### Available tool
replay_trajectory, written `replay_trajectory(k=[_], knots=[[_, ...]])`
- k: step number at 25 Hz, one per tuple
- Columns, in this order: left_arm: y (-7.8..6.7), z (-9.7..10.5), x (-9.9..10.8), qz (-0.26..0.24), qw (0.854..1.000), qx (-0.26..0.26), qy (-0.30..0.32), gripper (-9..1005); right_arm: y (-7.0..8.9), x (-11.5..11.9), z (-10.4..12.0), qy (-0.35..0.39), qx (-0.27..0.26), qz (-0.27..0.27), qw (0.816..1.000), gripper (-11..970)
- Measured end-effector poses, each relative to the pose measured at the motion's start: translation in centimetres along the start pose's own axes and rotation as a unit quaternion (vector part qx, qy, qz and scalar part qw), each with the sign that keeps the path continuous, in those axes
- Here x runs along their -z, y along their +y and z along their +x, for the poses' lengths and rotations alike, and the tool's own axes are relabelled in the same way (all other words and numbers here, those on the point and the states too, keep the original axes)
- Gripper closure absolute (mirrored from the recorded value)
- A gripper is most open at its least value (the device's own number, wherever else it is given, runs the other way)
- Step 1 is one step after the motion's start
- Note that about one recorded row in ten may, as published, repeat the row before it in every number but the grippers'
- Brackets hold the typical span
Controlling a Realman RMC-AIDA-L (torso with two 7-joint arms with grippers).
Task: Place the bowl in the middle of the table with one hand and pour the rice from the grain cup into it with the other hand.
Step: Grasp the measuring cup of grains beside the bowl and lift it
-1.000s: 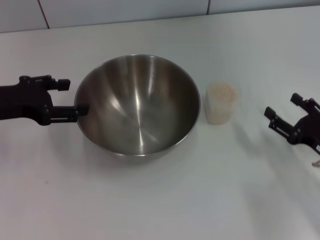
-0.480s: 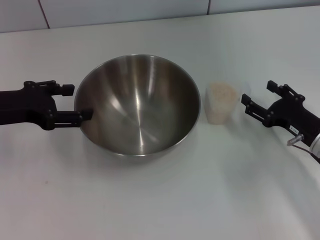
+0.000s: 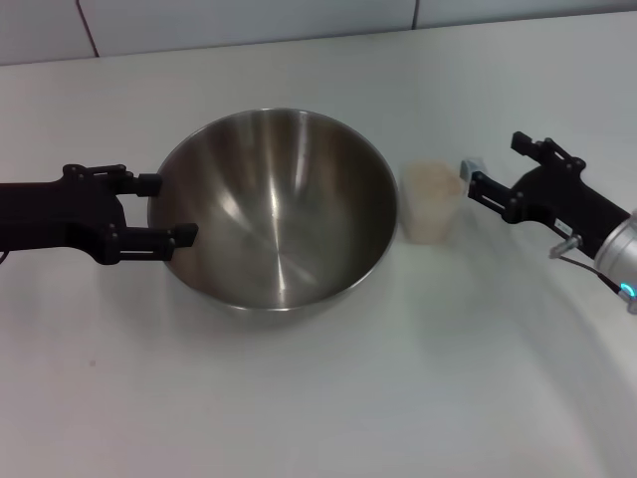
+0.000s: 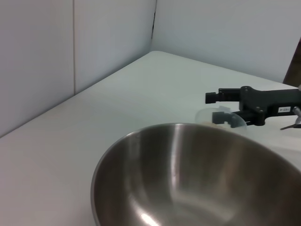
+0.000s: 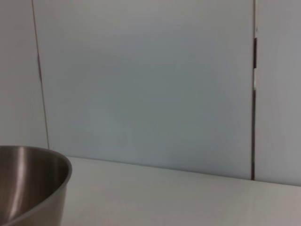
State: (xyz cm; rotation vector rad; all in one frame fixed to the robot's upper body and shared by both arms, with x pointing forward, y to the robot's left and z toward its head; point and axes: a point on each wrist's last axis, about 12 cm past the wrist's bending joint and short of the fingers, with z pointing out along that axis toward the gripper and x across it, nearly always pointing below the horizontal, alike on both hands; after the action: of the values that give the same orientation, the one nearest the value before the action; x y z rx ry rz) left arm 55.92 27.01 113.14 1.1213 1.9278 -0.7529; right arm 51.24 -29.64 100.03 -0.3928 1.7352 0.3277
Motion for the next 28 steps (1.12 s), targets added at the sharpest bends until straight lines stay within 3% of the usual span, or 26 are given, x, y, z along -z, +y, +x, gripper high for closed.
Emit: replay_trajectory(k=[13, 22, 28], knots=[[-0.1, -0.1, -0.1, 0.005, 1.0, -0.002, 0.001, 172, 0.4, -0.4, -0.2, -0.001, 0.004, -0.007, 1.0, 315], [-0.2, -0.3, -0.1, 0.013, 1.0, -0.004, 0.002, 172, 0.4, 0.0, -0.8, -0.037, 0.001, -0.009, 0.999, 682], [-0.4, -0.5, -0.2, 0.02, 1.0, -0.011, 0.005, 172, -0.1, 1.3, -3.0, -0.145, 0.021, 0.004, 0.989, 877]])
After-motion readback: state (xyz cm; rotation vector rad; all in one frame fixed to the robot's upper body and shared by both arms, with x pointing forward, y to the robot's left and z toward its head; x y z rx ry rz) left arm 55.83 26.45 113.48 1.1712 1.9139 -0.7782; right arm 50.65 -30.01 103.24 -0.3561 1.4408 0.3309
